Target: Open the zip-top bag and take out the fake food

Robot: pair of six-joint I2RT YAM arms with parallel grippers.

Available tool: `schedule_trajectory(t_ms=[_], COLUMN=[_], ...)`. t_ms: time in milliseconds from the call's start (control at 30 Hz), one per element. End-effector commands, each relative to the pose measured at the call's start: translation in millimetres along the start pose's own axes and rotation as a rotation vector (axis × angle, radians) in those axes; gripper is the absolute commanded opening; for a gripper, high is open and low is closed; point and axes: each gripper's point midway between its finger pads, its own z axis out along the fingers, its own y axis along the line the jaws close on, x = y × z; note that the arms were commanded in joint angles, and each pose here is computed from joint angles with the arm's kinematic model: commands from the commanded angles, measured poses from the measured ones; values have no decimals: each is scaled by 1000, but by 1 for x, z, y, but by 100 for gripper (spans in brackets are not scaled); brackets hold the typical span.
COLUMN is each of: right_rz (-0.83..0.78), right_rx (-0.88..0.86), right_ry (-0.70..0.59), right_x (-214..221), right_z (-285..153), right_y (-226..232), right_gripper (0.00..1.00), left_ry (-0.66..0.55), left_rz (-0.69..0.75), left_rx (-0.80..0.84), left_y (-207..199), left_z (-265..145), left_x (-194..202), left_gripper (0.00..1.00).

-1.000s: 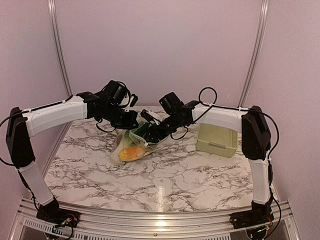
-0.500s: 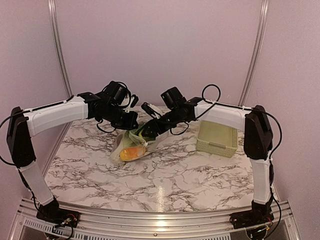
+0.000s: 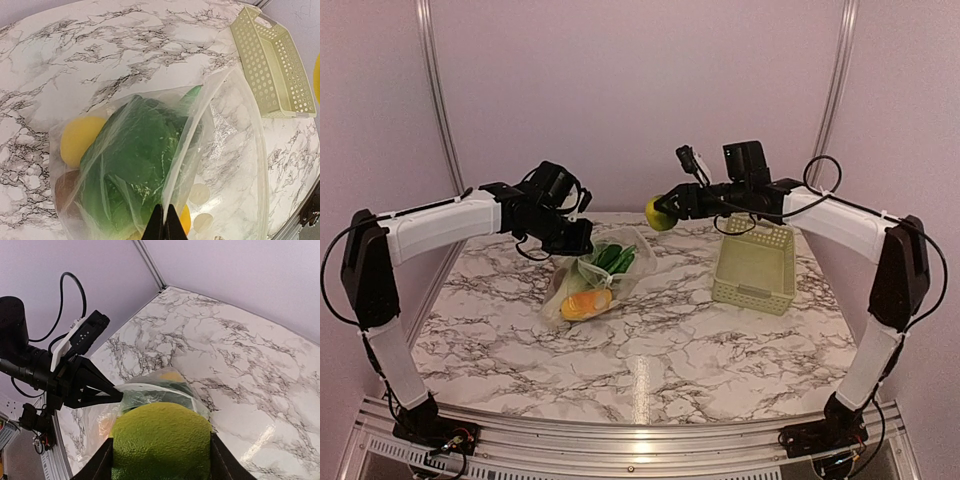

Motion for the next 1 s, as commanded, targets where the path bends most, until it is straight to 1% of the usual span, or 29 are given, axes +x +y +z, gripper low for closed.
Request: schedule_trajectory(t_ms=[0,133,233,300,433,567,667,800,900,967], right_rz=[53,90,134,158,186,191,193,189,179,183], right_rx=[193,432,576,658,770,835,858,887,935,945], right_ry=[-63,-83,-67,-36,26,66,92,131,150,152], right_x=[-13,-15,-1,13,38,51,59,72,77,79], right_z=[-42,-86,-108,-116,-123,-121,-115,-107,-110,-113], right_y=[-63,-123,-165,-192,-234,-263,-277,-297,-313,-322], right_gripper=[36,36,36,36,36,37,40,41,42,48], left_ry=[-28,-45,-67,-82,-104,-116,-125,-135,-132,-133], left_rz=[-33,-82,-129,-135,-136,-140,-146,-151,-153,-154], left_rx=[-13,-23,-22,-17,-14,-23,-27,-33,-38,-38], left_y=[8,20,28,27,26,27,28,29,30,30], left_z=[-4,-7,-7,-7,-7,-5,-4,-3,-2,-1], left_x=[-18,-25,-32,-36,-42,-49,-52,-55,-54,-54], left_gripper=[0,0,0,0,0,0,0,0,0,0])
